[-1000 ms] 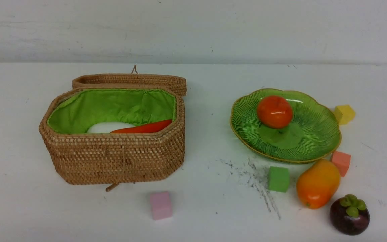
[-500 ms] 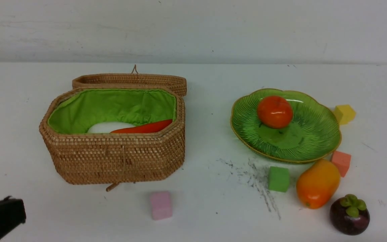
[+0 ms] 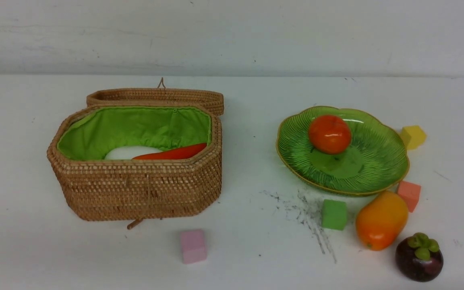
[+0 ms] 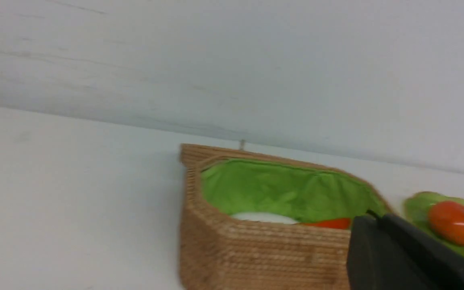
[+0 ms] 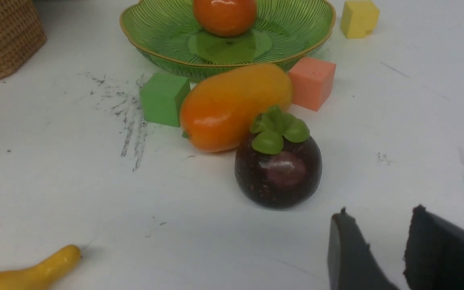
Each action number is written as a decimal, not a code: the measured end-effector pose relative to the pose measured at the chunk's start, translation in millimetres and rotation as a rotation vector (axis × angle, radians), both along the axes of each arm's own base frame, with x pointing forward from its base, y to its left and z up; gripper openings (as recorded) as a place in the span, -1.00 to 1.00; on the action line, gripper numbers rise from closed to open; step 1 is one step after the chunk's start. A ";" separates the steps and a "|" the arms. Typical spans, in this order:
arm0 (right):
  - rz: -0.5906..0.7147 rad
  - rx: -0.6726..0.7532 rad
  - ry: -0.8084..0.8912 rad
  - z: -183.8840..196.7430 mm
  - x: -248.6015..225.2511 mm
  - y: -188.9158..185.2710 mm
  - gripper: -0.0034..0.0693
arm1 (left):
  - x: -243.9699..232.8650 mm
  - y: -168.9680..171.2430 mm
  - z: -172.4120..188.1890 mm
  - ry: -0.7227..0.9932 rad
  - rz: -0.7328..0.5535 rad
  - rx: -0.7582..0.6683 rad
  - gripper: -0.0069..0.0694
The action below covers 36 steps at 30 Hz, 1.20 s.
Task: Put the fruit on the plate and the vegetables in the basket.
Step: Use the right arm to grab a mangosteen and put it into the right plate
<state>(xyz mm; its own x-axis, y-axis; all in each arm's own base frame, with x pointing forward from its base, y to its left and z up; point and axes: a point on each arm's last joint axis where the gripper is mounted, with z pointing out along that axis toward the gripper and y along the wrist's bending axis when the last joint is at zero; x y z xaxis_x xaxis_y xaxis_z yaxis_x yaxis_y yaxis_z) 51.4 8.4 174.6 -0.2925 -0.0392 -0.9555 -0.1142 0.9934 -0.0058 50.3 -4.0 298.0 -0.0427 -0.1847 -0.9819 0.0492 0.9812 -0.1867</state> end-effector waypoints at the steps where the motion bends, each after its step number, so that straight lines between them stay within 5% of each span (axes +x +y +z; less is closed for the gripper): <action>1: 0.000 0.000 0.000 0.0 0.0 0.0 -0.24 | -1.2 2.1 -14.1 0.013 0.034 0.028 -0.85; 13: 0.000 0.000 0.000 0.0 0.0 0.0 -0.24 | 2.8 5.7 -121.5 0.239 0.084 0.058 -0.84; 36: 0.001 0.000 0.000 0.0 0.0 0.1 -0.24 | 1.8 5.6 -129.1 0.293 0.101 -0.052 -0.82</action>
<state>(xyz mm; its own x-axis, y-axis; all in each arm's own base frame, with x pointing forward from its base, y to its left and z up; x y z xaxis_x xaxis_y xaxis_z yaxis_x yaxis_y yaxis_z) 51.4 8.4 174.6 -0.2924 -0.0395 -0.9555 -0.1152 0.9933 -0.0058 52.1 1.6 168.9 -0.3016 -0.2518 -0.9196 -0.1119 0.9672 -0.2281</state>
